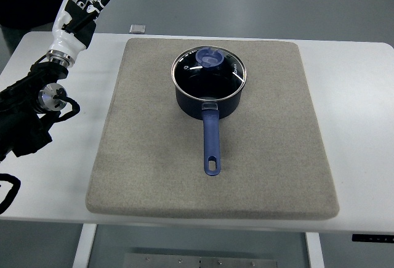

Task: Open pot lid and place left with left hand
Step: 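Raise the left hand and swing it toward the saucepan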

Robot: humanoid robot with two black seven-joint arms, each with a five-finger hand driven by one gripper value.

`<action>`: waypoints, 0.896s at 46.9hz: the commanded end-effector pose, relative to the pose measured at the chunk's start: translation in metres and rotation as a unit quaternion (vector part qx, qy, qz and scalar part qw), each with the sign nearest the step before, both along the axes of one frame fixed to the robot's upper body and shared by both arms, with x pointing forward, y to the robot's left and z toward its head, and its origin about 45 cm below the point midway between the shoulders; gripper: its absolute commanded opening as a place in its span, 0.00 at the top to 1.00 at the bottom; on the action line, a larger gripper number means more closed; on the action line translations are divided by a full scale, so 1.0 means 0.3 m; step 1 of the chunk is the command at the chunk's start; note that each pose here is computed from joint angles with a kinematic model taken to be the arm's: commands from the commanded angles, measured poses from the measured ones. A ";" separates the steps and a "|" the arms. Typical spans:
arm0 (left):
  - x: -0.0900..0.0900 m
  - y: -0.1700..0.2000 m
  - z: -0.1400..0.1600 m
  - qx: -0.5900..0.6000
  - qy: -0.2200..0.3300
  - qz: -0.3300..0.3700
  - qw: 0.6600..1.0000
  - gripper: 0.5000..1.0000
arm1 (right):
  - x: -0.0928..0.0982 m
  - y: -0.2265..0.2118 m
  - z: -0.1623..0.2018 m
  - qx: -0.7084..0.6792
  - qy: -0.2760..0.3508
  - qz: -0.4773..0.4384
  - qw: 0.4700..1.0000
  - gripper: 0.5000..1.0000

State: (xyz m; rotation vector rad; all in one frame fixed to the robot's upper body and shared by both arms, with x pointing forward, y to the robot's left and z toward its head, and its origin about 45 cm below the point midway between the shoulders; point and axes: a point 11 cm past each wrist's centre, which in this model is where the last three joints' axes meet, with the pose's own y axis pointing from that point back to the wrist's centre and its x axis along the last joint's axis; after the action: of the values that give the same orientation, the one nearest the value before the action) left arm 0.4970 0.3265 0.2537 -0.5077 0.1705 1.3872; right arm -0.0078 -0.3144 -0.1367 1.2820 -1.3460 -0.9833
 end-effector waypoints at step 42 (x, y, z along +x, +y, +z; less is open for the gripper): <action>0.026 -0.167 0.078 0.196 -0.025 -0.139 0.970 0.02 | 0.000 0.001 0.000 0.001 0.000 0.000 1.000 0.17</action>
State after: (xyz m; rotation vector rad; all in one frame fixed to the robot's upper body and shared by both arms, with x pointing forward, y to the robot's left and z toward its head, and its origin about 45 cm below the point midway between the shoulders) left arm 0.5025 0.2822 0.2700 -0.2388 -0.0158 1.1356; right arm -0.0078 -0.3139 -0.1368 1.2830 -1.3455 -0.9846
